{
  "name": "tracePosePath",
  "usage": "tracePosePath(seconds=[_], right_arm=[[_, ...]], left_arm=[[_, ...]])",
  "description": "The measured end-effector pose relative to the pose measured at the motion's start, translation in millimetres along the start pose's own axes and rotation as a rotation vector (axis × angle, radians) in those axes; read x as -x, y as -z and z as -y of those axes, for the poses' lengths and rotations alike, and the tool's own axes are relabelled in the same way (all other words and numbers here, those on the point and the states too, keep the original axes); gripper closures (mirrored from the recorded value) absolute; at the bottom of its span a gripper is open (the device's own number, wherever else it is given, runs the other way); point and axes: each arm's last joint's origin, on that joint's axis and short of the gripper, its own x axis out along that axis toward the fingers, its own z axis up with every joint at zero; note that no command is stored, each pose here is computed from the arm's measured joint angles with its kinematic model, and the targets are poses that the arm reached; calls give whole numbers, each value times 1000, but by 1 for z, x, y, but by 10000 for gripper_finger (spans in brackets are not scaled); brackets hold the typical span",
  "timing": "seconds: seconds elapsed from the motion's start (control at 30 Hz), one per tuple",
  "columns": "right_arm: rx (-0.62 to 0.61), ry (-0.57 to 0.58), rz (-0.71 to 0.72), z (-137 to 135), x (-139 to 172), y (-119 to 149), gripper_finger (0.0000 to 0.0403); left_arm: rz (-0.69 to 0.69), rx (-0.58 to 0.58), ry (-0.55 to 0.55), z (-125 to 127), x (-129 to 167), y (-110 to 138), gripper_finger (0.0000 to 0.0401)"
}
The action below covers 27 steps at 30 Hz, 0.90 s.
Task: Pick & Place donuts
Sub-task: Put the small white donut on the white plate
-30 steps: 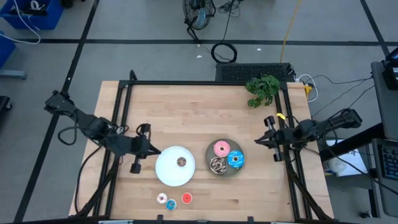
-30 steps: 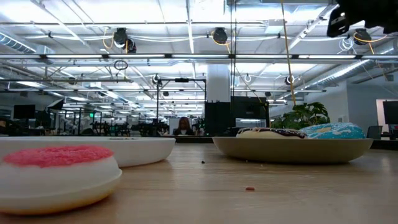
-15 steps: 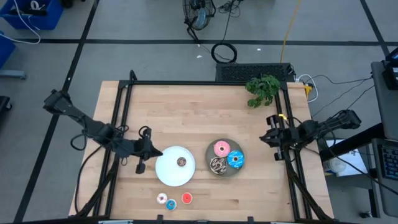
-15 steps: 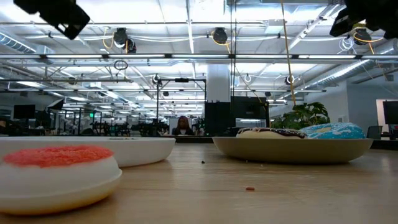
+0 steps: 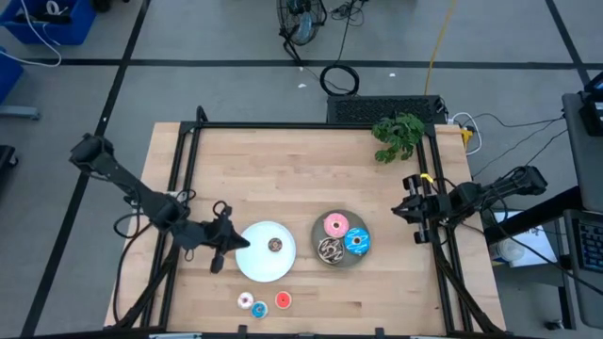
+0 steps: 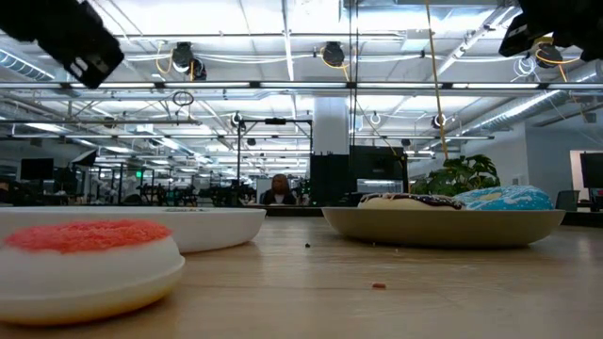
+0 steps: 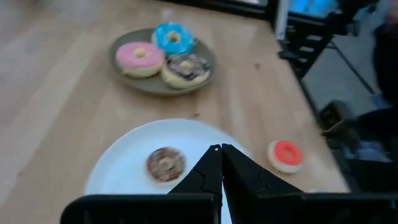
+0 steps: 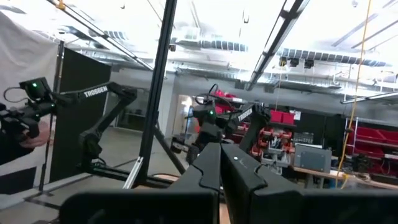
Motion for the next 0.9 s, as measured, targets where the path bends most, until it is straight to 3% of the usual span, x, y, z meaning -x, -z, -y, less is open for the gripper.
tracePosePath(seconds=[0.13,0.23,0.47,0.53,0.73,0.9], right_arm=[[0,0,1,0,0,0,403],[7,1,4,0,0,0,403],[18,0,0,0,0,0,403],[16,0,-1,0,0,0,403],[-7,0,0,0,0,0,403],[-7,0,0,0,0,0,403]], left_arm=[[-8,-66,53,23,-2,-12,389],[-65,-152,28,41,-6,-15,389],[-269,-55,-128,70,-19,-26,389],[-308,-57,-119,81,-24,-30,385],[-428,-61,-89,113,-43,-35,330],[-552,-66,-139,119,-60,-21,265]])
